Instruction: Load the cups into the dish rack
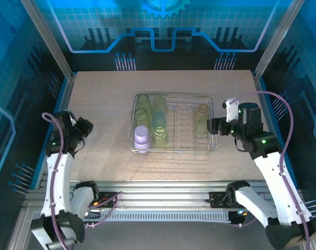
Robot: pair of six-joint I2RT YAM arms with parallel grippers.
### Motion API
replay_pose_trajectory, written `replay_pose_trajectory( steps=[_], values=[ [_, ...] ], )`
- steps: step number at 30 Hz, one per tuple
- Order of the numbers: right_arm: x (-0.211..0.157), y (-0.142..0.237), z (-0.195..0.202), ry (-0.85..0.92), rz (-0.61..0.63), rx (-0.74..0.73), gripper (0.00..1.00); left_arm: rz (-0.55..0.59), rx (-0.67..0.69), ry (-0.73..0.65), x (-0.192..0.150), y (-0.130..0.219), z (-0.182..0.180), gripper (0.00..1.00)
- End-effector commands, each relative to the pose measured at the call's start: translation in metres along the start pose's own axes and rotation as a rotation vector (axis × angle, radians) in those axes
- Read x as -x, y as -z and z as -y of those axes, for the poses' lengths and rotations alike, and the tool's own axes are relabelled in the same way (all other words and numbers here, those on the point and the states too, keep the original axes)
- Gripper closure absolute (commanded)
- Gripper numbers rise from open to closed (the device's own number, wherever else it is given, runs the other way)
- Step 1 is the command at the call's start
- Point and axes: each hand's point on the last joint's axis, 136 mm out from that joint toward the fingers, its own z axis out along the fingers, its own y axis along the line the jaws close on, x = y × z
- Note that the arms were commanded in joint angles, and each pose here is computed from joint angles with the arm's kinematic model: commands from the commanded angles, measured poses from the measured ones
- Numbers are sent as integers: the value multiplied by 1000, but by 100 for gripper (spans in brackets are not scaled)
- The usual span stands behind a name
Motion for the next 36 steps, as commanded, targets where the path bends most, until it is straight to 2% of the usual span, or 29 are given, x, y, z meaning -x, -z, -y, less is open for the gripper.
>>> replay_pose_trajectory(
  steps=[1, 4, 8, 17, 21, 25, 36],
  values=[
    [18, 11, -2, -69, 54, 42, 8, -57, -318, -108, 0, 25, 75, 100],
    [23, 14, -9, -131, 37, 132, 6, -100, -495, -171, -8, 45, 121, 100],
    [39, 21, -29, -218, 56, 299, 5, -192, -698, -281, -36, 69, 180, 100],
    [76, 49, -88, -258, 119, 647, 7, -389, -1090, -415, -103, 109, 265, 100],
    [89, 57, -108, -277, 159, 760, 7, -463, -1244, -450, -131, 128, 292, 100],
    [91, 60, -131, -232, 149, 821, 6, -515, -1335, -481, -154, 142, 311, 100],
    [99, 64, -183, -183, 144, 999, 6, -487, -1459, -426, -147, 157, 331, 100]
  ],
)
